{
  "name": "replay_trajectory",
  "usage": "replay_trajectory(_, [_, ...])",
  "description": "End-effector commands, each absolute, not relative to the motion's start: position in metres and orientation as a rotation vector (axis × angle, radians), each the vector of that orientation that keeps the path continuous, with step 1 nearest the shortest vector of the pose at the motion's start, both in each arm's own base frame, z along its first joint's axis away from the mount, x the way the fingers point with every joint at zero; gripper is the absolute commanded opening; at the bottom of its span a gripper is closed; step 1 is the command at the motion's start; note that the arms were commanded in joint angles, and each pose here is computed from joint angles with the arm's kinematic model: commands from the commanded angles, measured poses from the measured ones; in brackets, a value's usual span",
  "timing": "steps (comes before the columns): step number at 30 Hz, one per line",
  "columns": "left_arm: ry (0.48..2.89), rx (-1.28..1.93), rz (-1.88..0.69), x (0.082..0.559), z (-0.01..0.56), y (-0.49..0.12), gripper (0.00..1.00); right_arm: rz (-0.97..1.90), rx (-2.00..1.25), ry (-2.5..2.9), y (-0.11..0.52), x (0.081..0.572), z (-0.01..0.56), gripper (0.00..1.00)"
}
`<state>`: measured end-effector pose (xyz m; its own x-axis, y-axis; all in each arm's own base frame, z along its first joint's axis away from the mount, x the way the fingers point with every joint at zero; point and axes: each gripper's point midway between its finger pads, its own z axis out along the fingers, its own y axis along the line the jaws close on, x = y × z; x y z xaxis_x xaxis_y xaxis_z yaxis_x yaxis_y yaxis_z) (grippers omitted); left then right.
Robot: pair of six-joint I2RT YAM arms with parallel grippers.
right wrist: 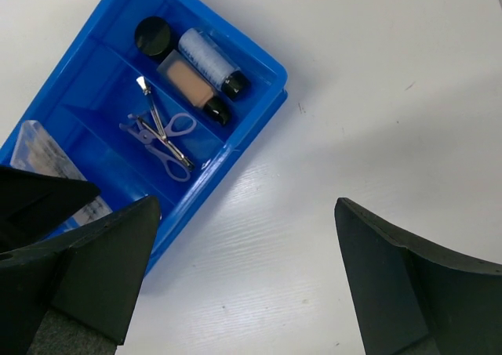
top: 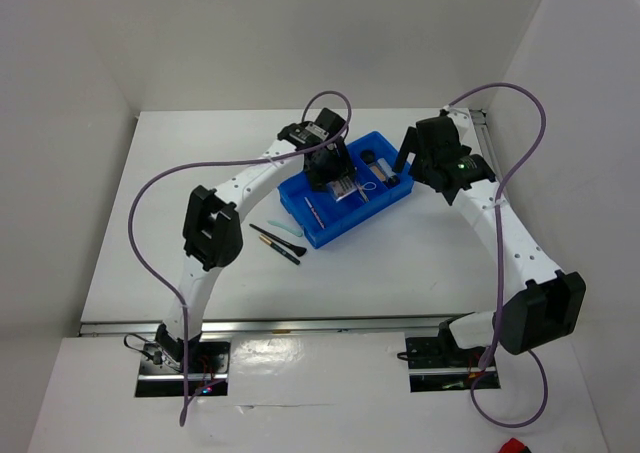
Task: Organize the makeup
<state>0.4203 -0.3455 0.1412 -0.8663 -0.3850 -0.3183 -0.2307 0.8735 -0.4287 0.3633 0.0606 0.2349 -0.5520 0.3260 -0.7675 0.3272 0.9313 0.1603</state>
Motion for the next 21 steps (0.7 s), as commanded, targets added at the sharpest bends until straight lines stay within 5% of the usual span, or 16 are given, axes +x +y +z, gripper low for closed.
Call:
replay_trajectory(1, [2.629, -0.518, -0.518, 0.429, 0.125, -0.352, 0.0, -0.011, 0.488, 2.169, 0.054, 0.358, 0.242, 1.0])
replay_trajectory(4, [2.638, -0.555, -0.495, 0.431, 0.117, -0.351, 0.09, -0.016, 0.478, 2.171, 0.054, 0.358, 0.242, 1.0])
replay_trajectory(14, [2.625, -0.513, -0.504, 0.432, 0.123, -0.352, 0.73, -0.016, 0.464, 2.186, 0.054, 0.357, 0.238, 1.0])
replay_trajectory(21, [2.593, -0.463, -0.533, 0.427, 0.142, -0.358, 0.9, 0.0, 0.46, 2.182, 0.057, 0.358, 0.239, 1.0])
